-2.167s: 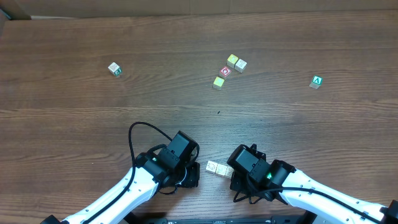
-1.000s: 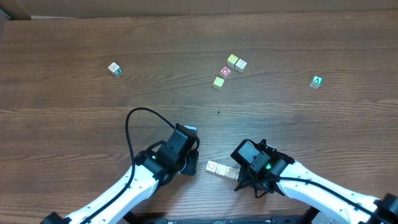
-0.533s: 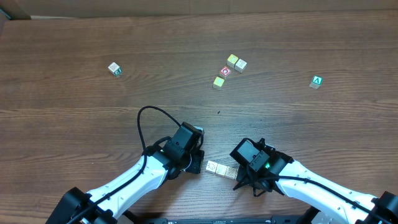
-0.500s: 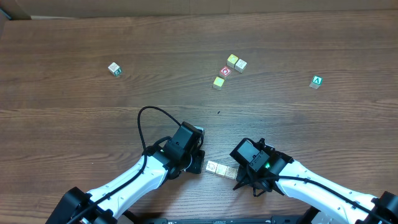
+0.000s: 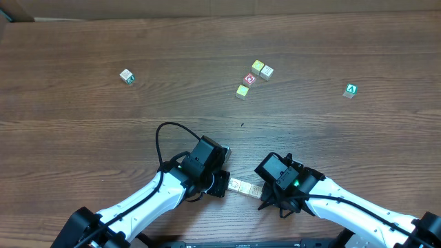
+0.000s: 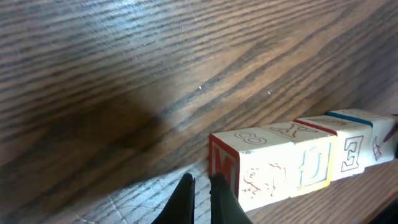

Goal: Flip 4 blocks

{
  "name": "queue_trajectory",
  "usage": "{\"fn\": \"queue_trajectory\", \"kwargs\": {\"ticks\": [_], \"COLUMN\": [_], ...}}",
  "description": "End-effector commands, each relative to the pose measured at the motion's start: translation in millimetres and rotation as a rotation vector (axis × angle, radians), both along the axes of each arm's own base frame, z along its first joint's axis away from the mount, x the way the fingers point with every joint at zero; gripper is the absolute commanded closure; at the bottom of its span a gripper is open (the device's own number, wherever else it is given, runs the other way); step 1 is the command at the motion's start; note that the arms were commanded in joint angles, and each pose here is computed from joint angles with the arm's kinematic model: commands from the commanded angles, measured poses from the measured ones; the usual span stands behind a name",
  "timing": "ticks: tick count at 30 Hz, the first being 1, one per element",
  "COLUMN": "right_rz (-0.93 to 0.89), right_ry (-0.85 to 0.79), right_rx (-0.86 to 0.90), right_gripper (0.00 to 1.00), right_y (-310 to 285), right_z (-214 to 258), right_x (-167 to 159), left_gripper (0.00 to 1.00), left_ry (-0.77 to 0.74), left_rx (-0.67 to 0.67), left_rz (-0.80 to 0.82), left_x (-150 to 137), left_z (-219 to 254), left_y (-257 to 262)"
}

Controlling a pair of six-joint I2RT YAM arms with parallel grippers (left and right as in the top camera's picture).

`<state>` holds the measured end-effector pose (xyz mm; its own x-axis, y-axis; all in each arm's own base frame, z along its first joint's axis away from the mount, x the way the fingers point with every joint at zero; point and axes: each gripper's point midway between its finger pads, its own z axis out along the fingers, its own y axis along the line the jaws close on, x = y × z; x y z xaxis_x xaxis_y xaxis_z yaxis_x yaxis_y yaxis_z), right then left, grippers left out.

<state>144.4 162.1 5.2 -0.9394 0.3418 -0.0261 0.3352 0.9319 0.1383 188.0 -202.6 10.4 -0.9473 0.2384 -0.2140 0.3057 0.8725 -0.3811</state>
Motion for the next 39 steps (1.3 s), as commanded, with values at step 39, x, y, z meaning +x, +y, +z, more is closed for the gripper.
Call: {"fn": "queue_trajectory", "kwargs": {"ticks": [39], "right_rz": [0.024], "right_ry": [0.121], "right_rx": [0.155], "right_gripper": [0.96], "right_y": [26.6], "right_z": [4.5], "right_x": [-19.9], "left_gripper": [0.96], "left_ry": [0.003], "left_rx": [-0.004], "left_rz": [-0.121], "left_x": [-2.3], "left_z": [-17.7], "left_y": [-5.7]}}
